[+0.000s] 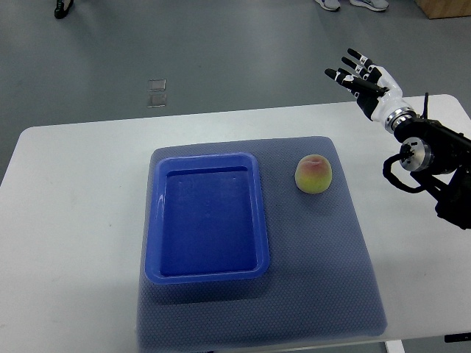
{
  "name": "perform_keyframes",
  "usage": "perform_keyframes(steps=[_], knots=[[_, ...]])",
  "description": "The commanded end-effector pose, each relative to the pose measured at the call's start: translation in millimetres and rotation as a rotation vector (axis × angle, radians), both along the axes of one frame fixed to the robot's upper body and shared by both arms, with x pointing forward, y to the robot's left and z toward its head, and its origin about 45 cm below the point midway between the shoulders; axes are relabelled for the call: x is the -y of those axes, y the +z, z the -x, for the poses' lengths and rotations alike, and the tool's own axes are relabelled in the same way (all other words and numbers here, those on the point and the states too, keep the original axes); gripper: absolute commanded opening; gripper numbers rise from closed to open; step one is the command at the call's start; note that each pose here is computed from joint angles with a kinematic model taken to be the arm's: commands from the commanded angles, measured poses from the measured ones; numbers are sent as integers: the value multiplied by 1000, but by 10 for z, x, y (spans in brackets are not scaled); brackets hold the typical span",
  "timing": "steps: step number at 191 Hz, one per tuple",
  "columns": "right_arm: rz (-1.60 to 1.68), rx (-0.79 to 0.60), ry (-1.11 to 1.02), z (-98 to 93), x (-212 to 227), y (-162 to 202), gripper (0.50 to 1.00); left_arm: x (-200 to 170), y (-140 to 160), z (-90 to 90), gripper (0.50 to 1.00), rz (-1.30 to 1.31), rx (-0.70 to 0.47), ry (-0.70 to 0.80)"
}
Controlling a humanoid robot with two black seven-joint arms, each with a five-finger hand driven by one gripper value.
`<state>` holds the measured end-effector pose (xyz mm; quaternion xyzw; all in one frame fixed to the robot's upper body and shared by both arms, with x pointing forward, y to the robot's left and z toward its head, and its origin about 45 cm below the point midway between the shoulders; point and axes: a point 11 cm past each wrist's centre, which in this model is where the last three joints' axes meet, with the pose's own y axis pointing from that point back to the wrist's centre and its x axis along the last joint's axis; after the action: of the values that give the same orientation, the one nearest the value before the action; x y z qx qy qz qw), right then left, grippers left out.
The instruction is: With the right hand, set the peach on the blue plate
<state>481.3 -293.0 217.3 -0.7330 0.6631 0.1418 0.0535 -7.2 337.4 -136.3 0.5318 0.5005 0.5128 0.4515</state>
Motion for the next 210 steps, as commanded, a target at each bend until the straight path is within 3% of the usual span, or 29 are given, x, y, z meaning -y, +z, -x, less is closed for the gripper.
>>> perform_keyframes(steps=[1, 70, 87, 147, 148, 210], knots=[[30, 8, 16, 0, -16, 10, 928, 0, 0, 0, 1000, 0, 0, 0], [186, 65, 121, -65, -42, 228, 926, -9, 1, 2, 1000, -2, -1, 0], [436, 78, 294, -39, -173, 234, 926, -21, 3, 2, 1000, -6, -1, 0], [814, 113, 617, 22, -386, 436, 926, 5, 0, 2, 1000, 1, -2, -1], [891, 119, 689, 62, -473, 448, 926, 7, -1, 0, 1000, 3, 0, -2], [1245, 113, 968, 240, -741, 255, 926, 2, 0, 1, 1000, 1, -1, 0]])
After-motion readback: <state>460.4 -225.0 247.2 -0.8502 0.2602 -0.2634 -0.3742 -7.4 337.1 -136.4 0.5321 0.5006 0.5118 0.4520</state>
